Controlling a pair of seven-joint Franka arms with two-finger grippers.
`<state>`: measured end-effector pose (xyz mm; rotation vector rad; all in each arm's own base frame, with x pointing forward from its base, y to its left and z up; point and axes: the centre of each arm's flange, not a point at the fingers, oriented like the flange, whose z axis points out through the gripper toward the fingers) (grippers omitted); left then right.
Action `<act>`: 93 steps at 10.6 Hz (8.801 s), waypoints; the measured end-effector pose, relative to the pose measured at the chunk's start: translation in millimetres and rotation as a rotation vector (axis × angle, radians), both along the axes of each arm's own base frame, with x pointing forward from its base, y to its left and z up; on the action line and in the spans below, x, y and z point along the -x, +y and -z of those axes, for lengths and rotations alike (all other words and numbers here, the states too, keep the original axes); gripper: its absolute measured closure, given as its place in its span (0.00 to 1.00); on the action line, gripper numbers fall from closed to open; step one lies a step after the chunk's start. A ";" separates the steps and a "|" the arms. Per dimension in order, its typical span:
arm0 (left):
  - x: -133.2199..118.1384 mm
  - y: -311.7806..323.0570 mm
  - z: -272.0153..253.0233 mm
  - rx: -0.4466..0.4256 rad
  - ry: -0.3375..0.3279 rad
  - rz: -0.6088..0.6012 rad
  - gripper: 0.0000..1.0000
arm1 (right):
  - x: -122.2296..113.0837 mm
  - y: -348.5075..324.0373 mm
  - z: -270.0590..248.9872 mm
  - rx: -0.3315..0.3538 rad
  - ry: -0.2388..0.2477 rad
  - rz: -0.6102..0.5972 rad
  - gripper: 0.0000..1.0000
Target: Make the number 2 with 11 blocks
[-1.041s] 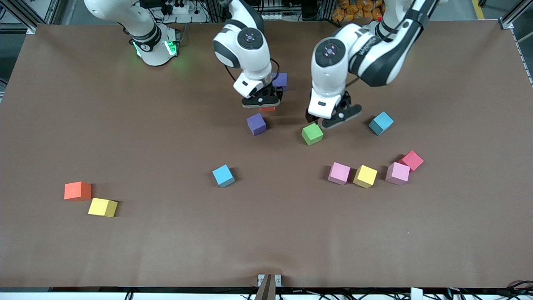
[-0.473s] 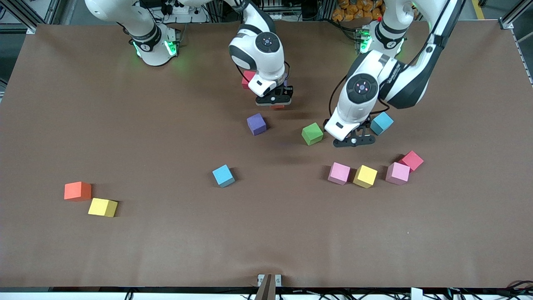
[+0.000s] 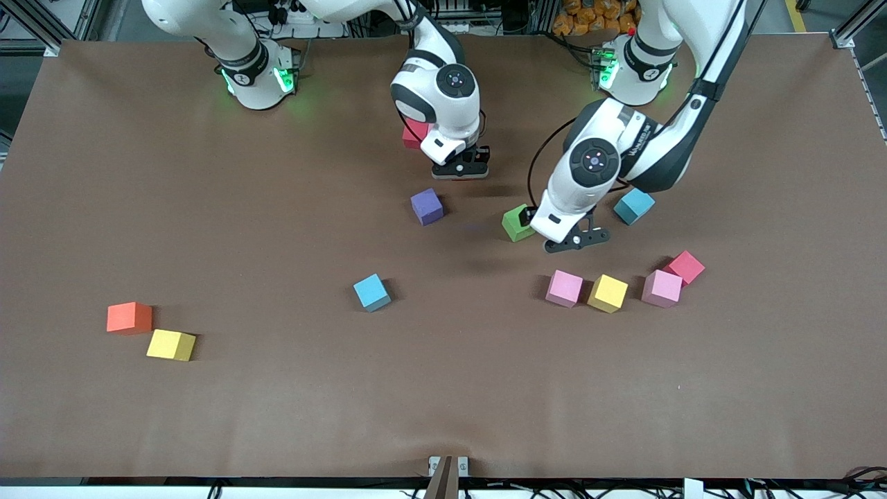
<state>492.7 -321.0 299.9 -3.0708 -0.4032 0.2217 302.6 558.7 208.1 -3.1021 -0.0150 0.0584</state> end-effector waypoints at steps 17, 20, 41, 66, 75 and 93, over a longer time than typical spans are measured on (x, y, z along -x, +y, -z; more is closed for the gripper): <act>21.5 -17.0 67.2 -0.006 0.005 -0.221 0.00 | 5.6 3.3 5.4 0.006 -0.017 0.014 0.44; 20.5 -17.8 67.9 0.004 -0.003 -0.227 0.00 | 6.1 3.5 5.4 0.006 -0.018 0.012 0.44; 26.6 -45.1 77.0 0.053 -0.016 -0.209 0.44 | -82.7 -32.3 -60.5 0.018 -0.154 -0.088 0.00; 77.7 -103.6 69.9 0.080 -0.001 -0.090 0.44 | -126.9 -122.7 -45.8 0.042 -0.144 -0.218 0.42; 121.2 -159.9 66.1 0.048 0.007 0.082 0.44 | -163.5 -175.0 -59.2 0.044 -0.109 0.253 0.42; 125.6 -166.9 89.6 0.005 0.001 0.153 0.44 | -177.8 -192.8 -59.1 0.007 -0.058 1.019 0.42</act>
